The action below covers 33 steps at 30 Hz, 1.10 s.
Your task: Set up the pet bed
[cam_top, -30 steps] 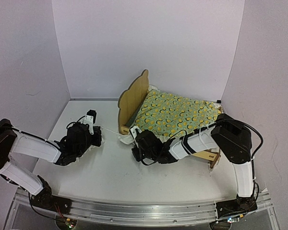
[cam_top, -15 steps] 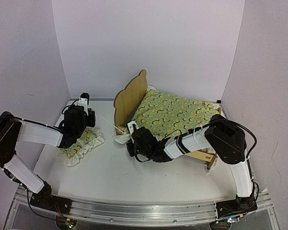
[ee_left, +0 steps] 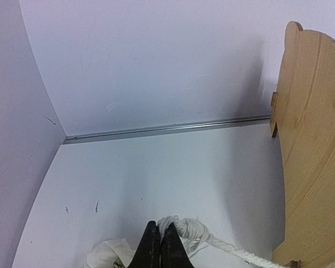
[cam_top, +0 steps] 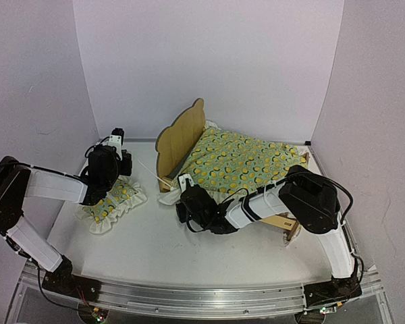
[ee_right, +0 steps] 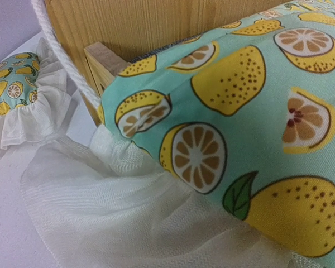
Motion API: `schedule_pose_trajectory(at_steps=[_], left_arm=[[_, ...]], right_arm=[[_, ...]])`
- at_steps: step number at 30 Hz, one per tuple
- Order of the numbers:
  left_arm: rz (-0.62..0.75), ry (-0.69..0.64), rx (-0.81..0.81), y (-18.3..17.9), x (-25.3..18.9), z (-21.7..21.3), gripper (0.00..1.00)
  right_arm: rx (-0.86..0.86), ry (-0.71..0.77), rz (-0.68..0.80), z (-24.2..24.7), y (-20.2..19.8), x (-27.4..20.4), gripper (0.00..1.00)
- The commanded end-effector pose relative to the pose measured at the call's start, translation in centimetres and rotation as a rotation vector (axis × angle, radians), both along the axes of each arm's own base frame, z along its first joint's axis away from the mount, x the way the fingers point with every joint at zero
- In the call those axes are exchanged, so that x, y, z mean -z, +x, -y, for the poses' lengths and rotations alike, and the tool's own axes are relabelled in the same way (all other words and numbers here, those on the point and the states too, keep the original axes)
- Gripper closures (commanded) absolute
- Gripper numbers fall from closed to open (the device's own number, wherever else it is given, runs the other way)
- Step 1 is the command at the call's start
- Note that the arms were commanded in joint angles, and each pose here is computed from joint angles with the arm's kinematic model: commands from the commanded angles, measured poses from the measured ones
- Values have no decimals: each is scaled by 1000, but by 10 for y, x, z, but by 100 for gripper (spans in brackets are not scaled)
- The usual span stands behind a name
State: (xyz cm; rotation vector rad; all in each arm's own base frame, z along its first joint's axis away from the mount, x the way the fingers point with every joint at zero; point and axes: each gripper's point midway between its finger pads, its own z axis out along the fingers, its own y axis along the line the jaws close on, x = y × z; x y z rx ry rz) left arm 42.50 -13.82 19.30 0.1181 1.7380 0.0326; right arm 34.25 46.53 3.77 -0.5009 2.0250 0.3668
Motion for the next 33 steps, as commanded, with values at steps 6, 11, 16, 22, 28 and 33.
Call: schedule_pose_trajectory(at_steps=[6, 11, 16, 22, 28, 33], left_arm=[[106, -58, -120, 10, -28, -31, 100], [54, -89, -103, 7, -5, -28, 100], [0, -152, -52, 2, 8, -19, 100], [-129, -273, -2, -6, 29, -5, 100], [-288, -502, 83, -44, 52, 10, 33], [-381, -617, 239, -78, 46, 32, 3]], right_arm=[[10, -71, -226, 21, -35, 76, 100], [-51, -6, -272, 8, -51, 74, 100], [-116, 81, -276, -8, -57, 49, 100], [-182, 90, -266, -22, -59, 14, 79], [-313, -6, -392, 0, -98, -21, 40], [-397, -36, -406, 50, -137, -56, 25]])
